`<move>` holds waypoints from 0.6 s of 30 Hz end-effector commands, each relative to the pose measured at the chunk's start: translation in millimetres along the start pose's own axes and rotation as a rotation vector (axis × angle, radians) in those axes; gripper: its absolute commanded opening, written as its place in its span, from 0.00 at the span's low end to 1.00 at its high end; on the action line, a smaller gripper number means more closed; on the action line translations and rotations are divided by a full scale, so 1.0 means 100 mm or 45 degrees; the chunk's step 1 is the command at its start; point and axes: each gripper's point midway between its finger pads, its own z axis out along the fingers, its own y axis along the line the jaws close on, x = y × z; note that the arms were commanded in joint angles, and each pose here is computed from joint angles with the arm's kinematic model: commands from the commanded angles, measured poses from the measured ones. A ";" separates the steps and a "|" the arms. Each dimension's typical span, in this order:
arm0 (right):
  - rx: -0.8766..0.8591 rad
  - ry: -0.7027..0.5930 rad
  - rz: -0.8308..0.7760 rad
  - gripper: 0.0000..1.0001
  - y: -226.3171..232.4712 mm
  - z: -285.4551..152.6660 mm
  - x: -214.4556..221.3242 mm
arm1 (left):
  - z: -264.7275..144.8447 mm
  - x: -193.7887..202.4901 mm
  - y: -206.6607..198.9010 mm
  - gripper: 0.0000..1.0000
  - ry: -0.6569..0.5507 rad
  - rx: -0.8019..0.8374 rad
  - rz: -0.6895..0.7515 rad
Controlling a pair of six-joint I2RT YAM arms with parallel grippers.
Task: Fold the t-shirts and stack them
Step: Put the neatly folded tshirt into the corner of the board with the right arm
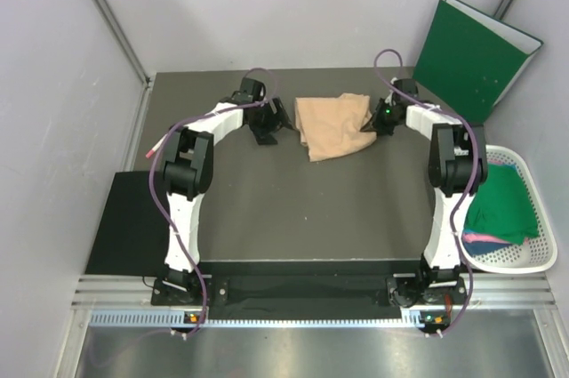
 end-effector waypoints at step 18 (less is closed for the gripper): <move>0.598 -0.573 -0.199 0.87 -0.55 -2.03 -1.27 | -0.13 0.23 0.42 0.84 0.044 -0.155 0.027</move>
